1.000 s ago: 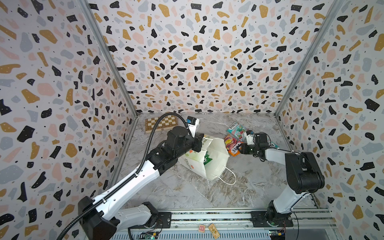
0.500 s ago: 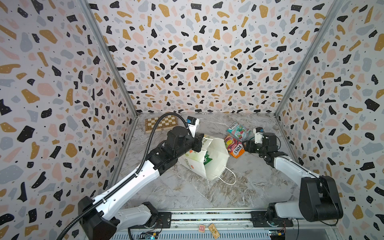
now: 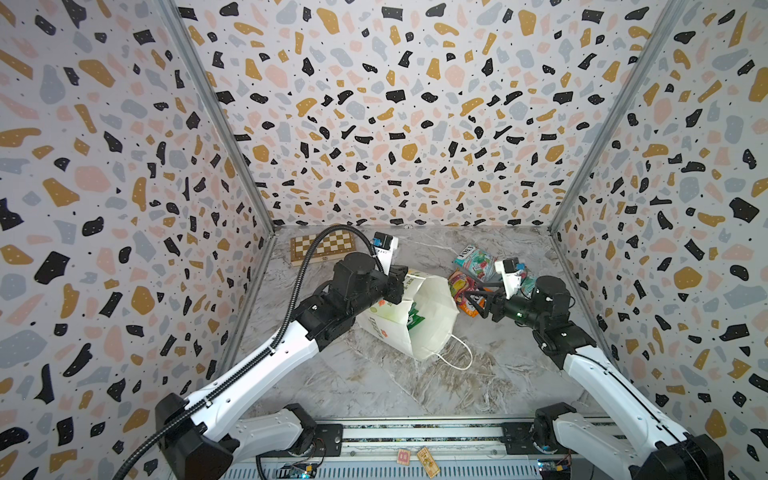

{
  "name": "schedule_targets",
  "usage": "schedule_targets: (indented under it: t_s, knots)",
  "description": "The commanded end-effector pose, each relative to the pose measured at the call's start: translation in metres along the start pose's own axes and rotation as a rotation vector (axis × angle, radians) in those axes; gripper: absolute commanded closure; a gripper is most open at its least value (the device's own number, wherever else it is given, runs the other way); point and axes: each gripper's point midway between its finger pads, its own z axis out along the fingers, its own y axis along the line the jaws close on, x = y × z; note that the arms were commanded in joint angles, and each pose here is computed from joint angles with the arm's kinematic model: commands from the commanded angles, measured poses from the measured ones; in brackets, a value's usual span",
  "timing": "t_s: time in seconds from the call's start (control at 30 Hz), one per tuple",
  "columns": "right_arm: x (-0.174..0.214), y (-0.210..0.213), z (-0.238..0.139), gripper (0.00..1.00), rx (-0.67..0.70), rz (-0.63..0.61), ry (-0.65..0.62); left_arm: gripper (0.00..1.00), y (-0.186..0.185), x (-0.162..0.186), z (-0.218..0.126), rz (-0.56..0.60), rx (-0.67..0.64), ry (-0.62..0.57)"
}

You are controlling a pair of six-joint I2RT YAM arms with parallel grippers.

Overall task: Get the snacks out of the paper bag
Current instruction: 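Lift the open right gripper away and move it back toward the bag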

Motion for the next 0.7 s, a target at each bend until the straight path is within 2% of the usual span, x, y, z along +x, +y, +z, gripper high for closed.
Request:
schedule_targets:
  t_s: [0.0,0.17,0.43,0.67]
  knots:
    - [0.014,0.036,0.007,0.3,-0.133,-0.022,0.042,1.0,-0.007,-0.016,-0.006,0.005,0.028,-0.064]
    - [0.038,0.06,0.022,0.31,-0.204,-0.055,0.112,1.0,-0.007,-0.016,-0.006,0.002,0.031,-0.063]
    - [0.072,0.058,0.063,0.33,-0.165,-0.055,0.25,1.0,-0.009,-0.016,-0.006,-0.001,0.039,-0.063]
    - [0.085,0.054,0.099,0.35,-0.102,-0.062,0.313,1.0,-0.01,-0.014,-0.005,-0.007,0.045,-0.059]
